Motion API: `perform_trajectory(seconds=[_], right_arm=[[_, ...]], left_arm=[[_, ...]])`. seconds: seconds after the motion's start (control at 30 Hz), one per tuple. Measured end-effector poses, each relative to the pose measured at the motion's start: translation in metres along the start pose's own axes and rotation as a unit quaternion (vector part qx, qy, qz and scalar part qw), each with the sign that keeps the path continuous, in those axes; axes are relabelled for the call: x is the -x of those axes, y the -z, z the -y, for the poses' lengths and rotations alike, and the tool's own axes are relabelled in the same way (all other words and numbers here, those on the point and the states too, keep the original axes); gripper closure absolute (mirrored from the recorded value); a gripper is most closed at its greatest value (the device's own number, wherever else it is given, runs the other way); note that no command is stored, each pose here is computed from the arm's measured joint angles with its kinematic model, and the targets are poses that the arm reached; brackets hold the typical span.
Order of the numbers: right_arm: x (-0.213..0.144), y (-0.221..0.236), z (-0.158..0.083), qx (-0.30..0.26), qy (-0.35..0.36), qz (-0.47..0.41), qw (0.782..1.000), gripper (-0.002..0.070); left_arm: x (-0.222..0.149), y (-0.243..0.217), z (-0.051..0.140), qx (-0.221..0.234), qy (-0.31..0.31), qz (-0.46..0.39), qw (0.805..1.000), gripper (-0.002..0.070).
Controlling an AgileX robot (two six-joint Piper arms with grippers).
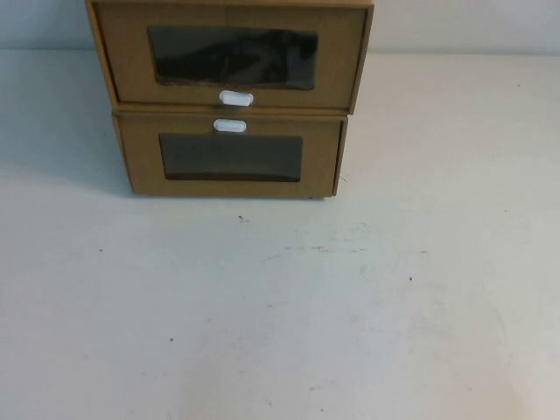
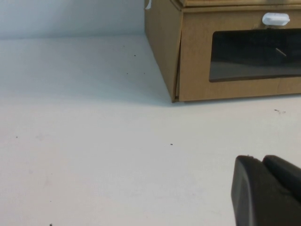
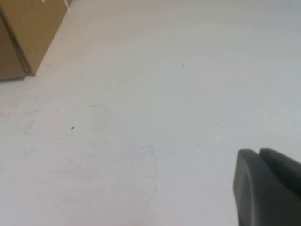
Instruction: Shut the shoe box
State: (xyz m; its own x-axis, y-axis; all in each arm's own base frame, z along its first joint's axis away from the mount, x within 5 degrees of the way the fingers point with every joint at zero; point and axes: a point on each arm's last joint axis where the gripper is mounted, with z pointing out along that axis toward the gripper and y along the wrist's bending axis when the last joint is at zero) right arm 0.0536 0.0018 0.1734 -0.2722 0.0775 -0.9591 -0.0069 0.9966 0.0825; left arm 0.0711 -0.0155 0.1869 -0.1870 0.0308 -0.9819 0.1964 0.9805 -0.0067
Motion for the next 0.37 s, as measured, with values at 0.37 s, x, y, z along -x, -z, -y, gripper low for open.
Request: perform_trajectory(seconds=[0.37], right_arm=[[-0.0004, 0.0000, -0.0027, 0.015, 0.047, -0.001, 0.999, 0.0689]], left_arm=[[0.0000, 0.0000, 0.0000, 0.000, 0.000, 0.000, 1.000, 0.0677]])
